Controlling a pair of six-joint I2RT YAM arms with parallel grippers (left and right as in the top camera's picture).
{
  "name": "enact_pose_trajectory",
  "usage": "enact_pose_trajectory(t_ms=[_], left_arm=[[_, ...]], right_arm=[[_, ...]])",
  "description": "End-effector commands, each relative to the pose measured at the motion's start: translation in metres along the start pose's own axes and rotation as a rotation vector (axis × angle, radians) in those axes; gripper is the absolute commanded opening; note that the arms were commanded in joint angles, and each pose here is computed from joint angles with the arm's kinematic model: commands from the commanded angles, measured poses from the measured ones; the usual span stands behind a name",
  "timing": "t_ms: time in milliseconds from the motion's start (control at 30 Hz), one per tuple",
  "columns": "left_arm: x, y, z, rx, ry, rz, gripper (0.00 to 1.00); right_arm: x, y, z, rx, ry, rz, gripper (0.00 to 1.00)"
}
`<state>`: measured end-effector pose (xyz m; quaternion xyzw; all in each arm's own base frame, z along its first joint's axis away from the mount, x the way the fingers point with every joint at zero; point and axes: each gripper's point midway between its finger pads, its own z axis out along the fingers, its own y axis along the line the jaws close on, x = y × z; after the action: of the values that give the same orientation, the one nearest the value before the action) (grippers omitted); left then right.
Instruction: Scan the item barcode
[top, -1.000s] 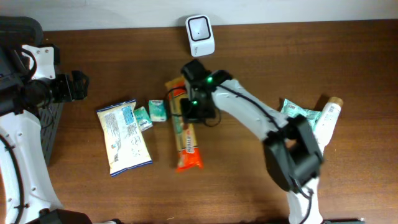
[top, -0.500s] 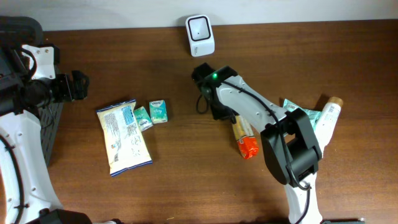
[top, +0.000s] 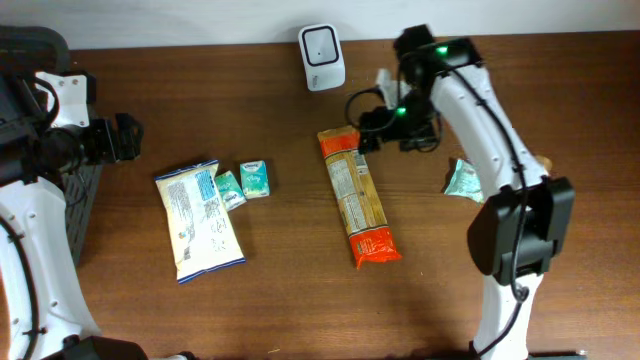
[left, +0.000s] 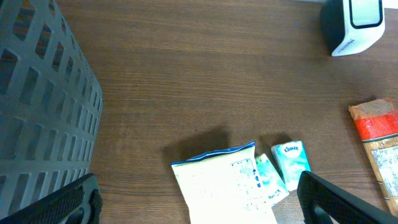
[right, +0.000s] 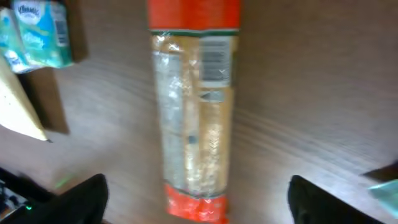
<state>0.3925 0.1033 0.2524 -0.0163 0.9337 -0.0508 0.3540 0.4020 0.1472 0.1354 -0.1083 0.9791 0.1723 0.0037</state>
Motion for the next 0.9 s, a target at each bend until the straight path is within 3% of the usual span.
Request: enact_pose_trajectory(t_ms=[0, 167, 300, 800, 867], left_arm=[[-0.003, -0.002, -0.003, 0.007, -0.013, 0.013, 0.99], [-0.003, -0.002, -0.003, 0.007, -0.013, 0.013, 0.99], [-0.003, -0.002, -0.003, 0.007, -0.013, 0.013, 0.99], [-0.003, -0.002, -0.003, 0.007, -0.013, 0.013, 0.99], [-0.003, -0.002, -0.003, 0.007, -0.013, 0.013, 0.99]], right_arm=[[0.023, -0.021, 0.026, -0.125, 0.082, -0.033, 0.92], [0.053, -0.034, 0.098, -0.228, 0.121, 0.000, 0.92], [0.064, -0.028, 0.128, -0.327, 0.088, 0.000, 0.92], [0.085, -0.022, 0.163, -0.325, 0.094, -0.013, 0.91], [0.093, -0.019, 0.175, -0.309, 0.100, -0.039, 0.80]])
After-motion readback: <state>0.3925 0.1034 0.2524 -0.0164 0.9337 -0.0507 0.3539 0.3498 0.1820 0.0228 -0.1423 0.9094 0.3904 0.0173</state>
